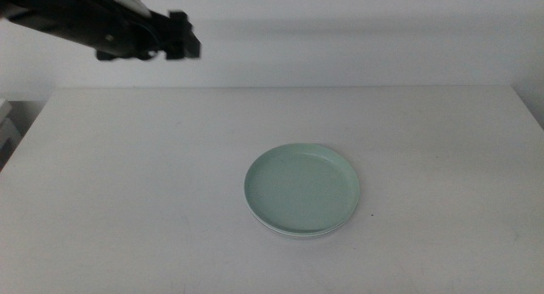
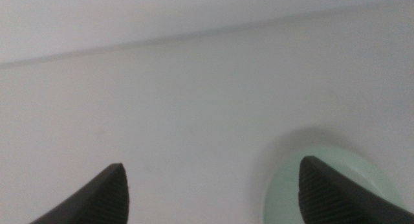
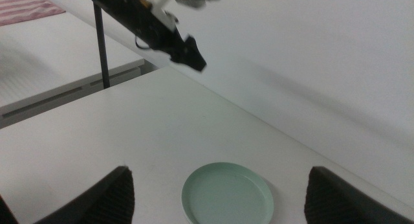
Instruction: Stack the three bowls on top of each other.
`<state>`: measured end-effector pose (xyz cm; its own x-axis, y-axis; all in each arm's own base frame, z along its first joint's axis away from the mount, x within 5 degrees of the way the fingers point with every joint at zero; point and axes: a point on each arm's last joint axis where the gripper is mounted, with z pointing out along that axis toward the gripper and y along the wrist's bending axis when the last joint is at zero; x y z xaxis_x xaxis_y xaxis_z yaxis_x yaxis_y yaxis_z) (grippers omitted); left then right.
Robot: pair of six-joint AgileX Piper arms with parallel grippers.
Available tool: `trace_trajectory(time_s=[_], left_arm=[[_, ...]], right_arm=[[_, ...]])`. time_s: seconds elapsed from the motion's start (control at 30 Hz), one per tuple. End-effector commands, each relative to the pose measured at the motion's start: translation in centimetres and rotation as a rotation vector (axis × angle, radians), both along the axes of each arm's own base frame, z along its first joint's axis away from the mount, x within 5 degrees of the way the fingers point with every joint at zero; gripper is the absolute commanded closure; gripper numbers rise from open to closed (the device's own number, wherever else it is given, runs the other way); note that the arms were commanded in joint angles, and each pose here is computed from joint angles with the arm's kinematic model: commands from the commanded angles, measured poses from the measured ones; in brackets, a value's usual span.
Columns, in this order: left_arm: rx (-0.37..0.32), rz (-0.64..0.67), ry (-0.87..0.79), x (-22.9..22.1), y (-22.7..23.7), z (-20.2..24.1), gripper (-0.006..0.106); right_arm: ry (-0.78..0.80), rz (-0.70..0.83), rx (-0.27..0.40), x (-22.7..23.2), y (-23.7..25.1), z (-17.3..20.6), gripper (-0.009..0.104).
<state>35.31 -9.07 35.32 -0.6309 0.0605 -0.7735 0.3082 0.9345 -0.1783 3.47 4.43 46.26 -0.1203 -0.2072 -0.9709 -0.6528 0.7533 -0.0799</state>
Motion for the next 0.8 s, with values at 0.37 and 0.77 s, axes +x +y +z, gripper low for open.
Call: trace_trajectory(time_s=[0.37, 0.77], left_arm=[[-0.064, 0.152, -0.384, -1.7, 3.4, 7.4, 0.034], [-0.014, 0.147, -0.490, -4.7, 4.0, 10.3, 0.048]], right_arm=[[-0.067, -0.017, 0.047, 0.3, 0.0, 1.1, 0.025], [-0.067, -0.017, 0.047, 0.3, 0.0, 1.1, 0.025]])
